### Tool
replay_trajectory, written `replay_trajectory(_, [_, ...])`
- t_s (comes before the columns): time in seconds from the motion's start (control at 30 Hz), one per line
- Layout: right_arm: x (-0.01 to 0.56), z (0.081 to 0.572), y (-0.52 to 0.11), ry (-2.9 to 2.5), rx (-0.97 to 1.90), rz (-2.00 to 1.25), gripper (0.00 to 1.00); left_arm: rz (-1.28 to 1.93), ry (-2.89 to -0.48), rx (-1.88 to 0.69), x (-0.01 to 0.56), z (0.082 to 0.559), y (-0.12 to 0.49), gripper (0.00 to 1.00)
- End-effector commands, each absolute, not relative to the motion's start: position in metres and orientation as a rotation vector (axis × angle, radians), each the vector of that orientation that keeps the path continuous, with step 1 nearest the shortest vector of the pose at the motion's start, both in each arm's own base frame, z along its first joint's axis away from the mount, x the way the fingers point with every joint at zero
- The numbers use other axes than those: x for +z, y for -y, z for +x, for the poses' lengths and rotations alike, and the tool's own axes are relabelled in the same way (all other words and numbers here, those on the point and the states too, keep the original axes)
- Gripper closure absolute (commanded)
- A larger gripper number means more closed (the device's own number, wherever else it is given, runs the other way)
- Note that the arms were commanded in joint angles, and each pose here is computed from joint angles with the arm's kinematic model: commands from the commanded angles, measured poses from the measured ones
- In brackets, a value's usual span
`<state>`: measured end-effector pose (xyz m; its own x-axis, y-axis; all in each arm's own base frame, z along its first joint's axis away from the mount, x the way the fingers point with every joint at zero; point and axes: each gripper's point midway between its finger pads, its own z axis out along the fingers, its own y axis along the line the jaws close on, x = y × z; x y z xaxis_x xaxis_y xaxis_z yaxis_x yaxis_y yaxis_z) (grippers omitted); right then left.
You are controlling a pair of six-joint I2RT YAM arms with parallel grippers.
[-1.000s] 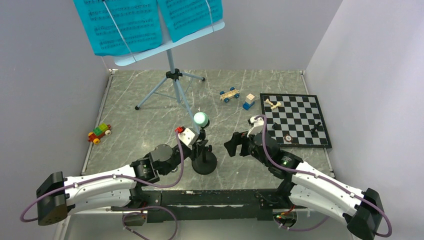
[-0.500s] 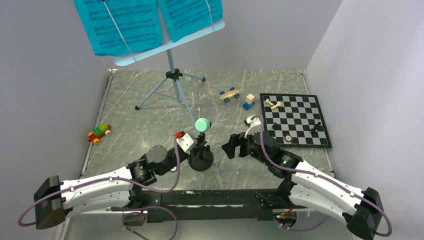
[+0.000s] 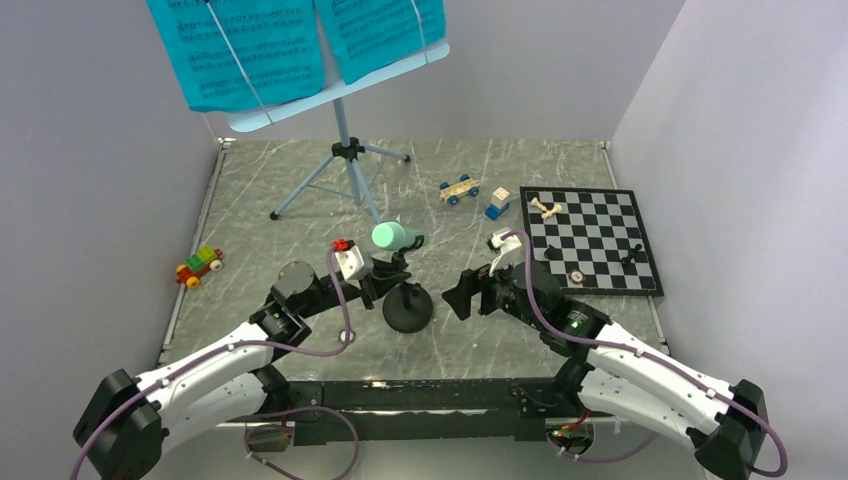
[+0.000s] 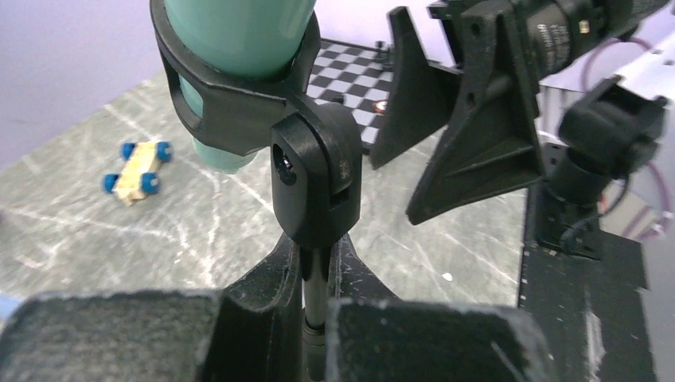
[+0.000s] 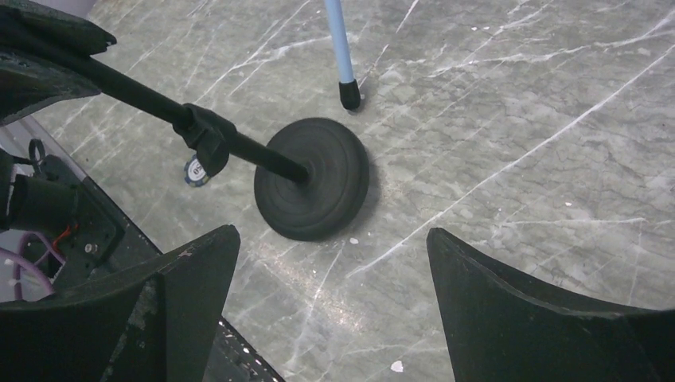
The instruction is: Pack up the instrument practice props
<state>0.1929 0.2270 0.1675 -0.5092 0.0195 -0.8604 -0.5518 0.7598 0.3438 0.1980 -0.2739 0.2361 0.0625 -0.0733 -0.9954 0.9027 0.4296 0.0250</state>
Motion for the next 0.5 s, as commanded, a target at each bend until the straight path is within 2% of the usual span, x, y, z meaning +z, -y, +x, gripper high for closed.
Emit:
replay_trajectory(0.0, [0.195, 0.194, -0.228, -1.928, 0.766, -0.427, 0.07, 0.950, -0.942, -1.101, 0.322, 0.163, 0.288, 1.00])
replay_trajectory(0.2, [0.194, 0.191, -0.226, -1.921, 0.770, -0.436, 0.07, 1.053, -0.937, -1.179, 0.316, 0.159, 0.298, 1.00])
replay_trajectory(0.47, [0.190, 0.188, -0.223, -1.926, 0.773, -0.438, 0.07, 1.107, -1.032, -1.110, 0.285, 0.182, 0.302, 1.00])
